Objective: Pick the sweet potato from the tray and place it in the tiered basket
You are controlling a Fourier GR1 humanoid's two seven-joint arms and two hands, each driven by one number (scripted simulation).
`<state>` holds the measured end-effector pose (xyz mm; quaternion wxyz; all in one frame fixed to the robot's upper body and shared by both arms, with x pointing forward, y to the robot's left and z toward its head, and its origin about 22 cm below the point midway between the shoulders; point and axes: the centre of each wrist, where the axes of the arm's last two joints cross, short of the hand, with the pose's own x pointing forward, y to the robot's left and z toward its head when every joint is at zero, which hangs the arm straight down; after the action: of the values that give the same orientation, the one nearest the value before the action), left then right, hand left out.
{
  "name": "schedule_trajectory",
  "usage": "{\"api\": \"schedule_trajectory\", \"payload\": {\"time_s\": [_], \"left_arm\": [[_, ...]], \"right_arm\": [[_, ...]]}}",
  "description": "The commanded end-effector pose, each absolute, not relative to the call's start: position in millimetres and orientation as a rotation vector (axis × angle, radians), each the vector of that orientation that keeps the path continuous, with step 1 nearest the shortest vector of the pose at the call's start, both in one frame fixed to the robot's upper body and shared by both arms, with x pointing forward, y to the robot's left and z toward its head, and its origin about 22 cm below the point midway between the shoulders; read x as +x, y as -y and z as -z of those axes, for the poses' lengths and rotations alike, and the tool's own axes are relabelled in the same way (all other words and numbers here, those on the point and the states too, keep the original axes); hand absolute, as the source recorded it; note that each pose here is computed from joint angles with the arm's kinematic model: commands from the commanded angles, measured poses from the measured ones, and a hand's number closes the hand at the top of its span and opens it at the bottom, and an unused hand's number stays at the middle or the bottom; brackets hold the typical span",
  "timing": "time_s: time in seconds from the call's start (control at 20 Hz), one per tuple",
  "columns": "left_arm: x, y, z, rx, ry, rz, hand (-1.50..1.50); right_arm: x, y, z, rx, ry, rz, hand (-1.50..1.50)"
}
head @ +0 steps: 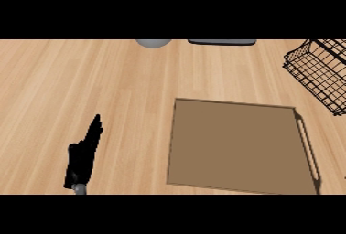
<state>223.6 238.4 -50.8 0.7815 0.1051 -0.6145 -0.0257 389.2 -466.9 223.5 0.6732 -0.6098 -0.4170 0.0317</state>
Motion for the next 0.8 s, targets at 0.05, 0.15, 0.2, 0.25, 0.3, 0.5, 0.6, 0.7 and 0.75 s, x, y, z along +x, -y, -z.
{"api": "schedule_trajectory", "payload": {"time_s": [0.05,0.15,0.2,0.25,0.3,0.5,0.6,0.7,0.75], "left_arm": [[237.8,-229.8,52.9,0.216,1.326,0.057,0.0],[220.4,-236.9,53.8,0.233,1.328,0.065,0.0],[220.0,-237.8,53.5,0.226,1.311,0.038,0.0],[225.0,-228.7,51.1,0.229,1.323,0.058,0.0],[222.4,-239.8,57.0,0.231,1.318,0.058,0.0],[221.1,-245.6,48.3,0.208,1.327,0.053,0.0],[224.4,-239.4,51.5,0.225,1.333,0.038,0.0],[220.2,-241.6,53.0,0.221,1.314,0.049,0.0],[222.3,-240.5,51.0,0.217,1.324,0.072,0.0]], "right_arm": [[397.3,463.1,-208.4,-1.25,1.011,0.052,1.5],[397.2,461.4,-190.7,-1.133,1.039,0.188,-1.5],[390.2,468.5,-175.4,-1.108,1.068,0.207,-1.5],[389.5,476.5,-211.7,-1.062,1.106,0.198,-1.5],[394.6,467.1,-193.7,-1.036,1.122,0.26,-1.5],[393.3,467.7,-185.2,-1.026,1.255,0.385,-1.5],[385.7,479.4,-190.9,-0.984,1.323,0.468,-1.5],[382.2,484.6,-190.5,-0.98,1.35,0.491,-1.5],[379.2,491.0,-213.0,-1.035,1.377,0.508,-1.5]]}}
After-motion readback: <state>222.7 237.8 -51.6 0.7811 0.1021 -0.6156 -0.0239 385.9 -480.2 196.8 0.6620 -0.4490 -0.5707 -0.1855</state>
